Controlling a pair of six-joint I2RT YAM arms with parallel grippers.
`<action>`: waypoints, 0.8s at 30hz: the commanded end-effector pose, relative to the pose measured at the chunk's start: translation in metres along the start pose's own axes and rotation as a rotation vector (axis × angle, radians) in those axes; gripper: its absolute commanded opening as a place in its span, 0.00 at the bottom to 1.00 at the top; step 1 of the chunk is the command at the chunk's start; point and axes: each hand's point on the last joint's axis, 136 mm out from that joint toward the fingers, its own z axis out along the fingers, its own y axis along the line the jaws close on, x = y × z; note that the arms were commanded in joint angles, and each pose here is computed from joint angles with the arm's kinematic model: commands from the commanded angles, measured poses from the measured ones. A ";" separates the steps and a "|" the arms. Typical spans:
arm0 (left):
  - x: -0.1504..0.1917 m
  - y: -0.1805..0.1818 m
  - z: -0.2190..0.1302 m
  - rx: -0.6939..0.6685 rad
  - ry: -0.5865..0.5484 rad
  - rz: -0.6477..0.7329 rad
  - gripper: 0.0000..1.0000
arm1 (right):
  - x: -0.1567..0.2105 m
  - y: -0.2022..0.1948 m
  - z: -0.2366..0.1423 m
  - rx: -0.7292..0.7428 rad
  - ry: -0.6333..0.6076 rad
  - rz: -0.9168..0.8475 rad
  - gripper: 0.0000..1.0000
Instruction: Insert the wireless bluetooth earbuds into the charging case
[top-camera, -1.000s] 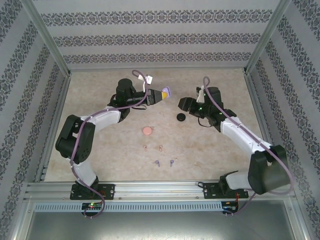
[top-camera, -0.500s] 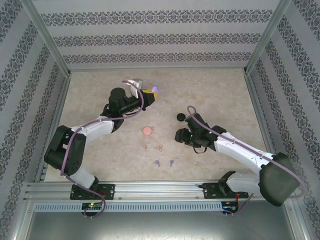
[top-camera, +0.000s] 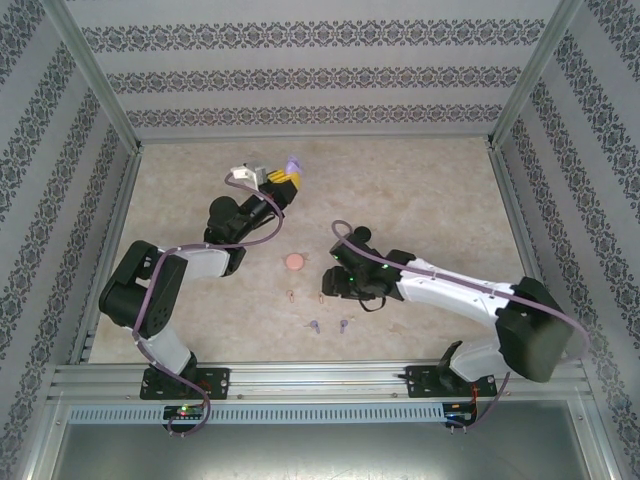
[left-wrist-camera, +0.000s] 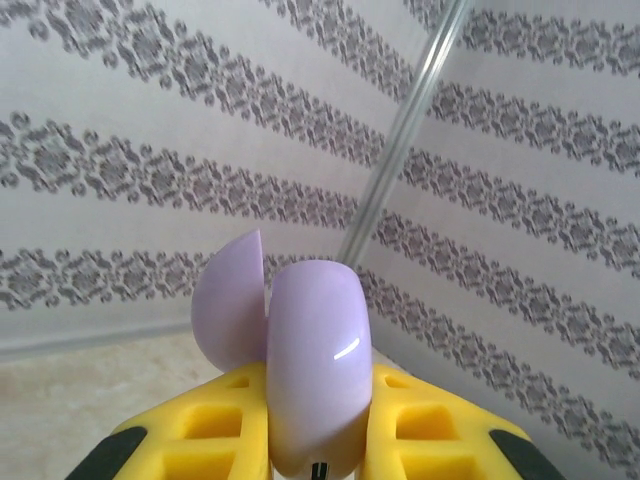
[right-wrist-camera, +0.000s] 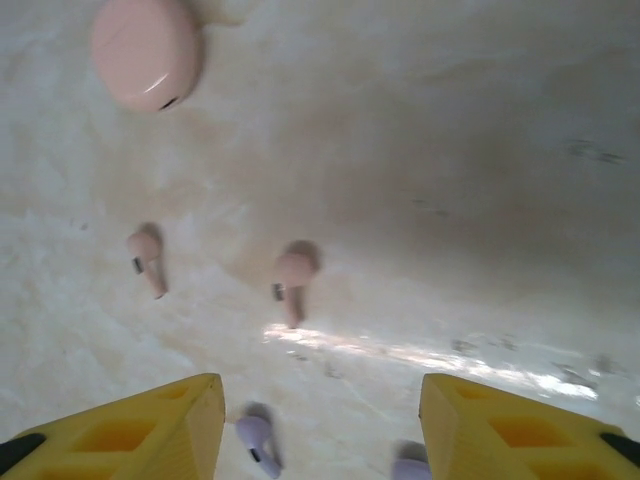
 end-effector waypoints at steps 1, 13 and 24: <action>-0.057 -0.006 -0.002 0.006 -0.193 0.026 0.00 | 0.012 0.022 0.006 -0.013 0.060 -0.141 0.53; -0.118 0.020 -0.019 -0.087 -0.352 -0.049 0.00 | 0.054 0.036 0.034 0.084 0.192 -0.467 0.46; -0.141 0.009 -0.024 -0.075 -0.375 -0.006 0.00 | 0.070 0.030 0.049 0.176 0.268 -0.525 0.46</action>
